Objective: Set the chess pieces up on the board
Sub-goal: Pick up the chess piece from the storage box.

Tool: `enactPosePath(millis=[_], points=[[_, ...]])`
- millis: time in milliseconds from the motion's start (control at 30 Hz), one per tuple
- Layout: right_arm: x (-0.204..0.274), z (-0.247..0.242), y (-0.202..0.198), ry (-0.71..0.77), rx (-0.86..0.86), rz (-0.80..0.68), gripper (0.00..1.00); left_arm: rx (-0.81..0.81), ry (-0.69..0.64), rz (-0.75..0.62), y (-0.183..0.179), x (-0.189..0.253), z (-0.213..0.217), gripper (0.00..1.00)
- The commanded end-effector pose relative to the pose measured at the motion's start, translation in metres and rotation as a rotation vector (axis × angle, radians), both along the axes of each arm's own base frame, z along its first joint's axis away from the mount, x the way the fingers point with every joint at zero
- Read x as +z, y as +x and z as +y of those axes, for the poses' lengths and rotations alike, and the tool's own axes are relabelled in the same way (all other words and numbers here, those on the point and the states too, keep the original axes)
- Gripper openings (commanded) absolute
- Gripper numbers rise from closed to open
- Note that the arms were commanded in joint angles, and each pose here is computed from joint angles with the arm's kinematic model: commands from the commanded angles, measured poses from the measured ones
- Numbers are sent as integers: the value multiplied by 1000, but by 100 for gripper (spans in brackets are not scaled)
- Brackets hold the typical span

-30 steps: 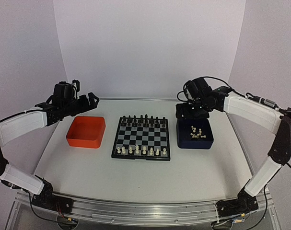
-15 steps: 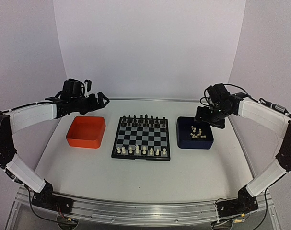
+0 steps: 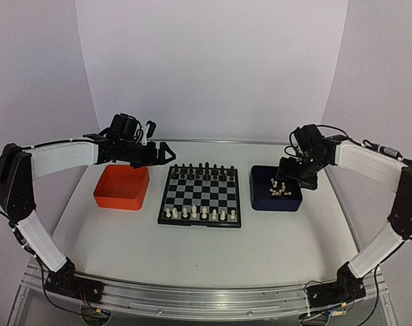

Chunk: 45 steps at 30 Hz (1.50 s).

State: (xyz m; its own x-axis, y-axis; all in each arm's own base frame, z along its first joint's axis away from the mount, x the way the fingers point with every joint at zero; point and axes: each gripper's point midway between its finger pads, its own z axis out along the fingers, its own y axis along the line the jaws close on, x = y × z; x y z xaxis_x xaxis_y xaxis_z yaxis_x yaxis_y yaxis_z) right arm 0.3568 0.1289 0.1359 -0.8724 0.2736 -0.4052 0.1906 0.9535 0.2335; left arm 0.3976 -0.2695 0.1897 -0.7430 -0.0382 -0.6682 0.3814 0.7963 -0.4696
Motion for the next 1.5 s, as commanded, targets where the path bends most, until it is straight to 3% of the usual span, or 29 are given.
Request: enactPosePath(millis=[0,400,633,1033,1200,1467], points=[[-17,0,2,22,-35,68,93,39,0,-60,12,22,5,100],[-42,0,50,-95,15,83,81,79,13,-44,17,18,9,100],[-68,-3,89,-170,67,98,53,97,25,-33,20,14,11,100],[-100,-5,111,-165,55,143,24,116,31,-18,16,11,16,100],[-103,-6,112,-169,63,148,18,119,30,-13,15,10,16,100],[-104,-2,119,-163,89,141,17,119,25,-7,13,8,17,100]])
